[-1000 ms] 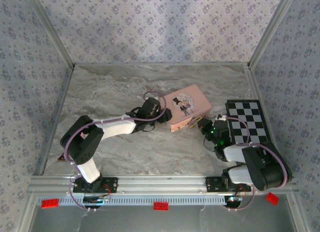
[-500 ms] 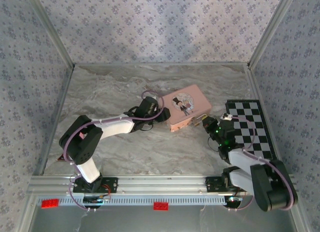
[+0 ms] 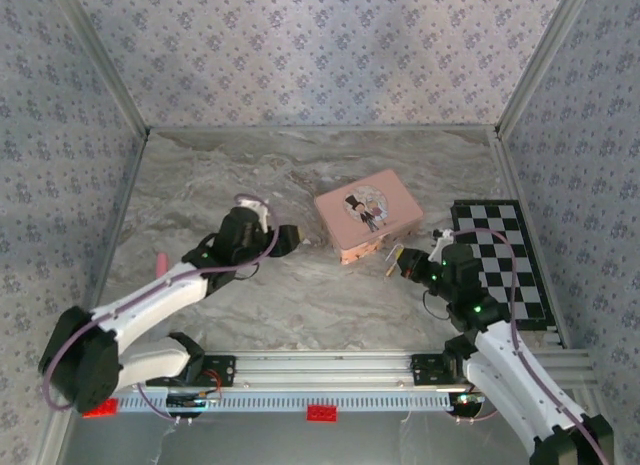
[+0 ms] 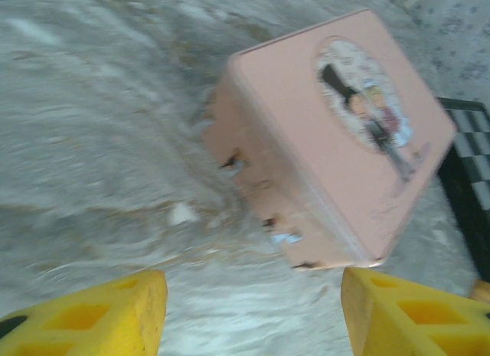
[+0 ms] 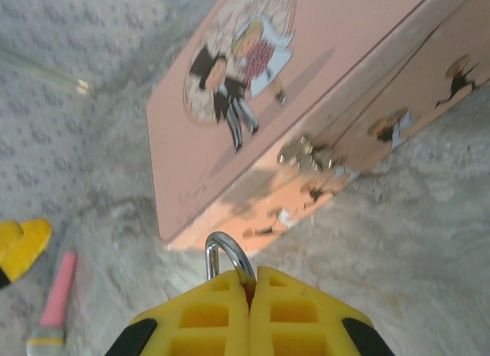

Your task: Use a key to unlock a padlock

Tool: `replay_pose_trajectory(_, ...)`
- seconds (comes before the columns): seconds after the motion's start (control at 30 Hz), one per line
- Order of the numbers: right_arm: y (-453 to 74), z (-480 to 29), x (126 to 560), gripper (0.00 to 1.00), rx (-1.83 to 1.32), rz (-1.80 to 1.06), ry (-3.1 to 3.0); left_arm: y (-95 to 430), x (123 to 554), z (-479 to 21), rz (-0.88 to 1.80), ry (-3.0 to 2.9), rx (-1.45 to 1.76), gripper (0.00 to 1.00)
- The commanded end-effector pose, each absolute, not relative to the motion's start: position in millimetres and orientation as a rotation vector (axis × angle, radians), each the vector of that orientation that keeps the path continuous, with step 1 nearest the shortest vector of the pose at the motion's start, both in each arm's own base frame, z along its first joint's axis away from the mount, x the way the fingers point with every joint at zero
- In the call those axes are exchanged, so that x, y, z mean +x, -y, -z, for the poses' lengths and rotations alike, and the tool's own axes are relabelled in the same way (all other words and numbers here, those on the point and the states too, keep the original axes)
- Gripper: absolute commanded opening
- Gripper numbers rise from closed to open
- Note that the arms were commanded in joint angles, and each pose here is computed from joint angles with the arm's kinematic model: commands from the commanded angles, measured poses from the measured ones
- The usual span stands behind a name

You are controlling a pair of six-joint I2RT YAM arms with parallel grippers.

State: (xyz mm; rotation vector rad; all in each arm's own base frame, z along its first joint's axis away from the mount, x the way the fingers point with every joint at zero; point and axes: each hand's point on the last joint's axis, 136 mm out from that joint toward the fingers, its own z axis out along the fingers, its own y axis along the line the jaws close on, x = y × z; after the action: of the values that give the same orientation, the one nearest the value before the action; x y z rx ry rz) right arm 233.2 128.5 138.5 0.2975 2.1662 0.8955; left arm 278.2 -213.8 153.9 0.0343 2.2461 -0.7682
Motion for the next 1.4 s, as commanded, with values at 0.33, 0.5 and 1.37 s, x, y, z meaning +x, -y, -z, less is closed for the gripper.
replay_pose_trajectory(0.33,-119.3,-88.7,185.8,0.00,0.138,-0.483,-2.550,129.8,249.0,-154.3,0.614,-2.038,-0.081,0.65)
replay_pose_trajectory(0.5,-121.1,-71.9,182.9,0.00,0.158,-0.481,-2.590,119.0,237.0,-158.8,0.629,-1.958,-0.088,0.67)
replay_pose_trajectory(1.37,-99.2,-44.9,185.2,0.28,0.327,-0.414,-2.649,110.1,232.4,-163.1,0.611,-1.930,-0.102,0.69)
